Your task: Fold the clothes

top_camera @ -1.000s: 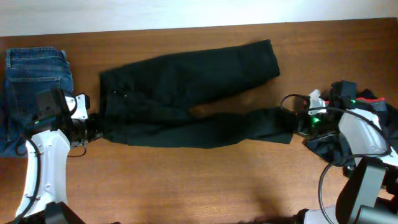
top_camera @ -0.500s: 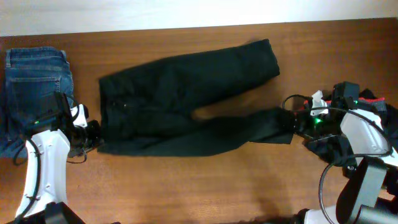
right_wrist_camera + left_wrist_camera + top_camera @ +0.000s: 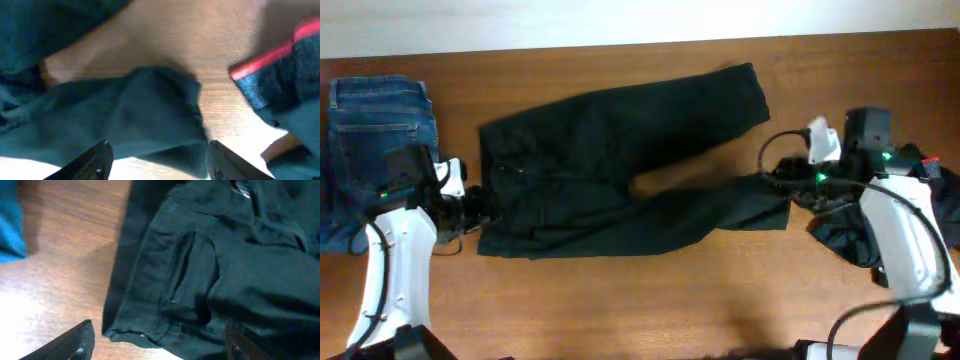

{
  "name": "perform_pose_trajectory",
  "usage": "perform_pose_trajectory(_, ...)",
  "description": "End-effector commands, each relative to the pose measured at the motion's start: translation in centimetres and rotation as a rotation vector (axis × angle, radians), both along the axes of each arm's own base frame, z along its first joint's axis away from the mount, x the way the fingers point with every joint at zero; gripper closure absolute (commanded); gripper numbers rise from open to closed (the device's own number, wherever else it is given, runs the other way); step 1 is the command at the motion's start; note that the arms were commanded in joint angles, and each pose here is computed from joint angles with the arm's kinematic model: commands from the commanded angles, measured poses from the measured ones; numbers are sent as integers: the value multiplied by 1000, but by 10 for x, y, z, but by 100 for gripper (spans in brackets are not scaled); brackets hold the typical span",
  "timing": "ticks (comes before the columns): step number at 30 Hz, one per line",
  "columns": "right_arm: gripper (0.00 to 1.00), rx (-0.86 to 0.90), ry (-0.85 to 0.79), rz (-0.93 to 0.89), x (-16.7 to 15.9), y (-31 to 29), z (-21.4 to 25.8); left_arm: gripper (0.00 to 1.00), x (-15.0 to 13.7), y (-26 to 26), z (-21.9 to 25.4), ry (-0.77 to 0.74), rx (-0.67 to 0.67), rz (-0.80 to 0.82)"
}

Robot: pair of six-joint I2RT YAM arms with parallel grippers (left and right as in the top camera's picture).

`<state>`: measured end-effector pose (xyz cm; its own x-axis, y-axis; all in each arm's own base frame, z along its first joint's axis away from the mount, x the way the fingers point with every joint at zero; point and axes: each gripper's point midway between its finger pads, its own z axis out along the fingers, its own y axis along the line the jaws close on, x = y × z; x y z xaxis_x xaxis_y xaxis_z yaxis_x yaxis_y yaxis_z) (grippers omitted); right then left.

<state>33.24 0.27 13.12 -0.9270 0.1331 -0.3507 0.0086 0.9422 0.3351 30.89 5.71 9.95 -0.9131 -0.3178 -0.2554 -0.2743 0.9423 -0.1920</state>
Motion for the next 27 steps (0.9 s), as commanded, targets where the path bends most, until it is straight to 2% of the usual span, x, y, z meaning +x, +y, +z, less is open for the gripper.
perform_pose_trajectory(1,34,-125,-55,69,4,14,25,18,9,-26,11,-66,21,-176)
perform_pose_trajectory(4,29,-168,-59,201,-1,44,26,17,12,-47,12,-80,41,-280)
perform_pose_trajectory(8,26,-204,-80,398,-11,77,24,18,10,-57,9,-53,124,-334)
perform_pose_trajectory(16,26,-302,-171,747,-17,102,19,17,5,-88,8,-58,155,-555)
perform_pose_trajectory(20,24,-349,-188,919,-17,104,7,17,10,-129,14,-171,146,-868)
perform_pose_trajectory(25,25,-399,-201,1157,-16,104,-14,13,11,-160,17,-286,276,-1290)
perform_pose_trajectory(26,27,-404,-202,1194,-16,104,-18,7,8,-163,16,-294,310,-1388)
perform_pose_trajectory(27,27,-409,-205,1218,-16,104,-20,7,7,-163,15,-295,341,-1447)
